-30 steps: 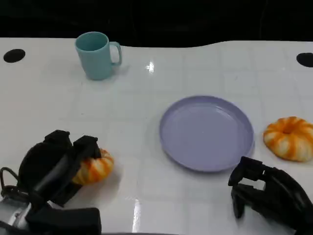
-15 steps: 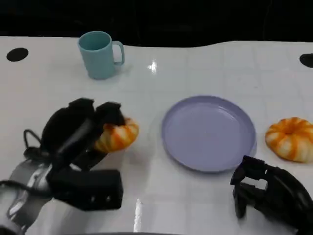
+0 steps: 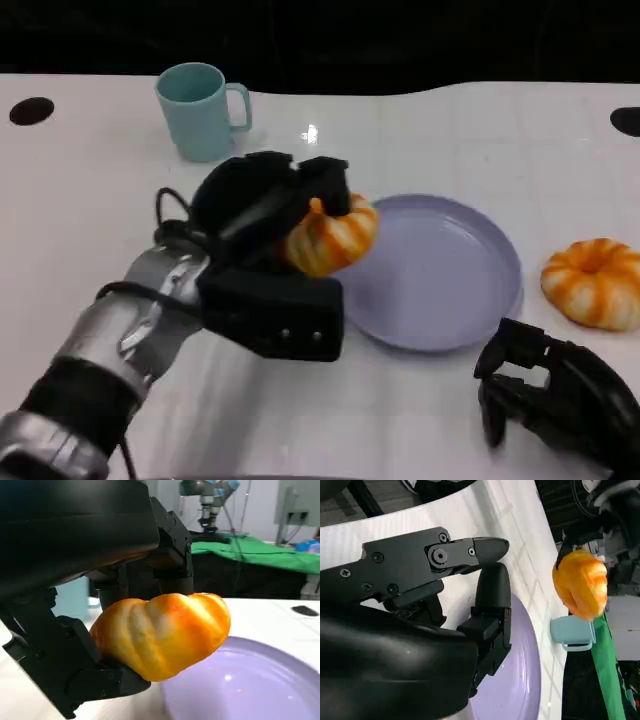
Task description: Grasp the bread from the table and place it into the plate.
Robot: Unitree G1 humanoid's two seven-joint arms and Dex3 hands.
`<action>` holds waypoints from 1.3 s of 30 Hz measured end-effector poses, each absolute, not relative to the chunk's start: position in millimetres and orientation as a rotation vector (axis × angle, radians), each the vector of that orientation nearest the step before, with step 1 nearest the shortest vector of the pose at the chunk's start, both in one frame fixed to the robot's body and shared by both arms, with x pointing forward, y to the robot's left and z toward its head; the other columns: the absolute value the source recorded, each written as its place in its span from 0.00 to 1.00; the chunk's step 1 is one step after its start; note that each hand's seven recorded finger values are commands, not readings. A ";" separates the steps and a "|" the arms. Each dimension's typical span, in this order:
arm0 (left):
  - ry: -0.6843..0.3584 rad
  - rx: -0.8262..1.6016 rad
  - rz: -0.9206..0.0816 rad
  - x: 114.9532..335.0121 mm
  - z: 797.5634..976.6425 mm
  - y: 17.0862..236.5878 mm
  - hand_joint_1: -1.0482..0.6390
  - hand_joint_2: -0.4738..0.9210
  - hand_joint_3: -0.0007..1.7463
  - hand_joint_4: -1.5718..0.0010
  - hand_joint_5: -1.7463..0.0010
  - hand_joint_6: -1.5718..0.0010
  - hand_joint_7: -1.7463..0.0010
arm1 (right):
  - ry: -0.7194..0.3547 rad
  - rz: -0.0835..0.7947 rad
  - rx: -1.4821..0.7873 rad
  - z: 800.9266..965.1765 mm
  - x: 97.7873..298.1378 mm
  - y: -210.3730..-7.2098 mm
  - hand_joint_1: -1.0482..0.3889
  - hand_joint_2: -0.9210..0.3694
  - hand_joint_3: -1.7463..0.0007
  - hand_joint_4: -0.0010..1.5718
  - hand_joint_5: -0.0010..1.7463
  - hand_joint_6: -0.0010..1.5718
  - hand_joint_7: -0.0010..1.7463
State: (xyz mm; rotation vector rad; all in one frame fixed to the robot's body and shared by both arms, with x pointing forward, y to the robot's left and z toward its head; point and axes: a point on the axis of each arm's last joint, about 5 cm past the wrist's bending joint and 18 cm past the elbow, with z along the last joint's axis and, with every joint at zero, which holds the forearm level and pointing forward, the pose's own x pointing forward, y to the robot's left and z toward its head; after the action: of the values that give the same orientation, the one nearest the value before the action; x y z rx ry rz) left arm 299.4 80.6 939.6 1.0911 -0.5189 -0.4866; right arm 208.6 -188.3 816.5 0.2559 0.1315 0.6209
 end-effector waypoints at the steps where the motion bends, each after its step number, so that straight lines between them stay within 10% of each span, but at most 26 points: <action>1: -0.530 1.086 -0.504 300.4 940.8 74.2 0.46 0.88 0.48 0.44 0.00 0.58 0.00 | 0.131 0.622 0.257 816.5 208.7 -188.3 0.34 0.00 0.86 0.44 1.00 0.41 0.86; 14: -0.593 1.082 -0.592 297.1 927.7 9.5 0.45 0.78 0.58 0.39 0.00 0.57 0.03 | 0.124 0.627 0.274 816.2 208.4 -189.3 0.34 0.00 0.89 0.46 0.99 0.46 0.79; 21: -0.612 1.121 -0.604 294.5 924.1 -4.2 0.44 0.77 0.51 0.38 0.00 0.50 0.31 | 0.127 0.622 0.293 816.1 208.6 -189.3 0.35 0.00 0.89 0.46 0.99 0.46 0.78; 23: -0.601 1.139 -0.604 294.7 923.9 -6.3 0.40 0.84 0.35 0.48 0.01 0.50 0.45 | 0.127 0.624 0.296 816.1 208.5 -189.4 0.34 0.00 0.89 0.46 0.99 0.47 0.79; 29: -0.500 1.318 -0.609 295.4 923.8 -13.1 0.30 1.00 0.18 0.80 0.55 0.83 0.69 | 0.127 0.625 0.293 816.1 208.5 -189.4 0.35 0.00 0.89 0.46 1.00 0.45 0.82; 39: -0.388 1.508 -0.628 293.8 921.0 -16.5 0.03 1.00 0.44 1.00 0.92 1.00 0.89 | 0.126 0.624 0.289 816.4 208.4 -189.3 0.35 0.00 0.89 0.45 1.00 0.44 0.83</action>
State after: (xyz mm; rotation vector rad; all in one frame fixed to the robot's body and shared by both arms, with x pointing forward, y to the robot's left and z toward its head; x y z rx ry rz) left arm 293.8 -16.5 921.0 1.5075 -0.3881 -0.6281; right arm 208.4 -189.3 816.4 0.2889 0.1265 0.6241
